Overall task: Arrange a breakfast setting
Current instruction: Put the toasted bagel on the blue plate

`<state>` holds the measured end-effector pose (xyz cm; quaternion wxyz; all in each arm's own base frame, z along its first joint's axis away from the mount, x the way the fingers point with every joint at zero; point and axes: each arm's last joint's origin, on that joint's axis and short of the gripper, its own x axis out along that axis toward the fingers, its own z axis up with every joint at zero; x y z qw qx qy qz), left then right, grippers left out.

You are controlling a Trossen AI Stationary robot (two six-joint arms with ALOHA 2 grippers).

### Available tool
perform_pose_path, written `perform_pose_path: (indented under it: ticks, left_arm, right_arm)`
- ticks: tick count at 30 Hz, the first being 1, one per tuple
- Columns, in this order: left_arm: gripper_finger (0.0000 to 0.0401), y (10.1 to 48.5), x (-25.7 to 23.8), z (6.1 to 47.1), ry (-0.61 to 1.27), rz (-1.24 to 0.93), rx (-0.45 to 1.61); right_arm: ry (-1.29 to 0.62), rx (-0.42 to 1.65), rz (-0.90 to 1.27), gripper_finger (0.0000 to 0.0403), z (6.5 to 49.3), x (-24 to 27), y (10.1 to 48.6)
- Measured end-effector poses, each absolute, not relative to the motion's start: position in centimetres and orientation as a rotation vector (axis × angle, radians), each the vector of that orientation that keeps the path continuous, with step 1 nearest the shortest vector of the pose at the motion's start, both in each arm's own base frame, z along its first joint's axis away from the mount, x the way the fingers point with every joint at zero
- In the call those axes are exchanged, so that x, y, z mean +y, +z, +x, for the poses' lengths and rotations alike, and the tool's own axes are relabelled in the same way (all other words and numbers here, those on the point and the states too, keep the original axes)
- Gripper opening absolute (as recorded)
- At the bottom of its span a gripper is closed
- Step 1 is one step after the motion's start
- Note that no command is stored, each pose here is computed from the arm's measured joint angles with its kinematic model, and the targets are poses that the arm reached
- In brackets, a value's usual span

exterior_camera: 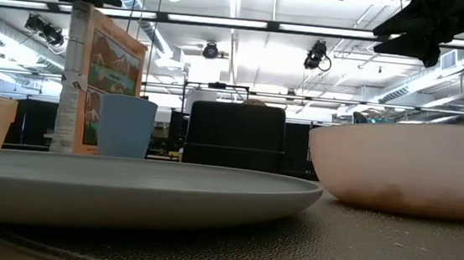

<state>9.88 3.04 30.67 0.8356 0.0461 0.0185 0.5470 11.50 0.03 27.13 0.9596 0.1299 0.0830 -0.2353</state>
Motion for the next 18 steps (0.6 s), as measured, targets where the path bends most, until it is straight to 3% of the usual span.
perform_pose_path:
  ticks: [7,10,13,18]
  left_arm:
    - [0.0283,32.5,2.5,9.7,1.161,0.211,-0.002]
    - [0.0282,33.1,2.0,9.8,1.054,0.309,-0.02]
    - [0.0282,33.3,1.1,10.3,0.837,0.458,-0.046]
    - [0.0282,33.1,-1.5,11.0,0.26,0.572,-0.219]
  right_arm:
    - [-0.477,0.168,0.264,0.0228,11.5,0.0,27.1]
    - [-0.477,0.168,0.264,0.0228,11.5,0.0,27.1]
    - [-0.476,0.163,0.263,0.0228,11.5,0.0,27.2]
    - [-0.475,0.155,0.263,0.0228,11.5,0.0,27.3]
